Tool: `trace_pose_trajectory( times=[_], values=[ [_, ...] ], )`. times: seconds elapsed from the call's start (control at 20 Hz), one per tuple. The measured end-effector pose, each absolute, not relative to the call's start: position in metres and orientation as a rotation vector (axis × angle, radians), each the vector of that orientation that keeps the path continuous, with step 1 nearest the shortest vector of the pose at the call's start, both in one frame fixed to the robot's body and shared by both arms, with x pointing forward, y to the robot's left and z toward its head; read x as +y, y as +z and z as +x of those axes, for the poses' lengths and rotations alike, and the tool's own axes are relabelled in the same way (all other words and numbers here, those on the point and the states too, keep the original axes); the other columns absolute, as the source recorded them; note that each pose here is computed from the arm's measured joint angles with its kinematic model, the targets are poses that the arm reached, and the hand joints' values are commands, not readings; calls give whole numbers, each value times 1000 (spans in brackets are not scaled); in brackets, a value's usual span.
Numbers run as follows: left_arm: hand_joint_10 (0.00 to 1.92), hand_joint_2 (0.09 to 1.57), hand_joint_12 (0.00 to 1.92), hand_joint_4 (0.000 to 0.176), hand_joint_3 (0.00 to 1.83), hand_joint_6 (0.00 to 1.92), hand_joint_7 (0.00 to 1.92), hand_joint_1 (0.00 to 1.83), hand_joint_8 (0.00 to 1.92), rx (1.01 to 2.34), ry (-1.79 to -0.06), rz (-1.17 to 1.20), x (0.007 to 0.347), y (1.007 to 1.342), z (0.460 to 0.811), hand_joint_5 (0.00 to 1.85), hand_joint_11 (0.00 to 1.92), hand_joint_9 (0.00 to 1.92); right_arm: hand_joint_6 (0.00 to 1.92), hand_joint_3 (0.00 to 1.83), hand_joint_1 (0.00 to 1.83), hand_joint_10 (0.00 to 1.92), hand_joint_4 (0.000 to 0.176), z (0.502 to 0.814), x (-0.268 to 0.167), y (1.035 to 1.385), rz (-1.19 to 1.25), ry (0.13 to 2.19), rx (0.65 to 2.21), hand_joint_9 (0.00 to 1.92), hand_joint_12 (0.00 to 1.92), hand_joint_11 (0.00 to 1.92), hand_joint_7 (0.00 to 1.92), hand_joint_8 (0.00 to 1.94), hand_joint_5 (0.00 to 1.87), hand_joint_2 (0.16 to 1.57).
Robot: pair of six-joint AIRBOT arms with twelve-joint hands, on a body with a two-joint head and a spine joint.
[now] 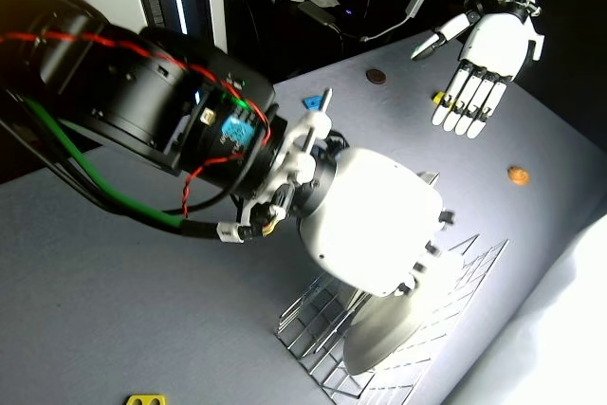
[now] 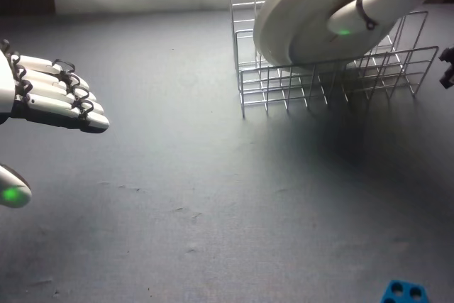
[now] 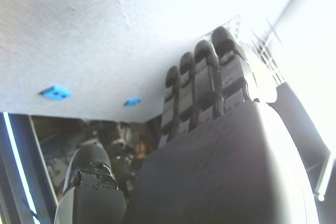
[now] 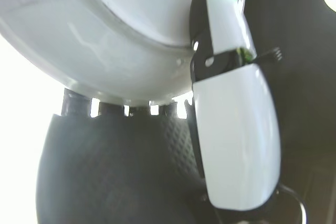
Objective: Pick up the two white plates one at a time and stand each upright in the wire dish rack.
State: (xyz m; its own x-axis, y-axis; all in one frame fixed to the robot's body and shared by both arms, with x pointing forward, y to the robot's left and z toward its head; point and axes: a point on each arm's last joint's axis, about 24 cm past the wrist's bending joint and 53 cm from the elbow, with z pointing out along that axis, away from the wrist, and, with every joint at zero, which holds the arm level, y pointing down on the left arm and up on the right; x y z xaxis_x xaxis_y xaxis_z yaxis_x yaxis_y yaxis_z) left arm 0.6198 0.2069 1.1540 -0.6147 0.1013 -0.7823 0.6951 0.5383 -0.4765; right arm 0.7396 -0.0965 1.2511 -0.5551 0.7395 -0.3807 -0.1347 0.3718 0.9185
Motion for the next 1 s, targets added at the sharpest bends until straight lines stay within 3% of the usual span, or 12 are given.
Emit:
trace_pose_trajectory(
  times=[0.55,0.6,0.65,0.7,0.85,1.0],
  values=[
    [0,1064,310,0,0,0,166,0,1,2052,-1078,675,203,1156,614,159,0,140,1229,0,1182,71,23,739,-91,1231,427,1218,1799,1168,1234,664,907,1067,855,1174],
    [2,1068,307,0,1,1,167,0,2,2052,-1079,674,203,1156,614,159,0,141,1230,0,1188,72,3,739,-89,1230,411,1211,1799,1170,1207,682,962,1032,813,1167],
    [0,1066,305,0,0,0,164,0,0,2052,-1079,675,203,1156,614,156,0,138,1283,3,1189,61,0,738,-88,1229,400,1206,1798,1141,1208,643,958,1081,744,1182],
    [3,1067,344,0,0,1,174,0,2,2052,-1079,679,202,1156,614,163,0,149,1280,0,1188,57,0,738,-85,1230,382,1203,1793,1132,1204,643,959,1055,764,1178],
    [3,1071,351,0,2,3,182,0,4,2052,-1081,681,202,1156,613,169,0,153,1127,0,1199,83,27,738,-82,1230,372,1204,1791,1201,1162,727,970,984,915,1144],
    [3,1066,346,0,0,2,181,0,3,2048,-1079,687,201,1157,613,162,0,153,1140,1,1201,81,19,737,-78,1231,354,1201,1788,1221,1127,767,993,974,885,1143]
  ],
)
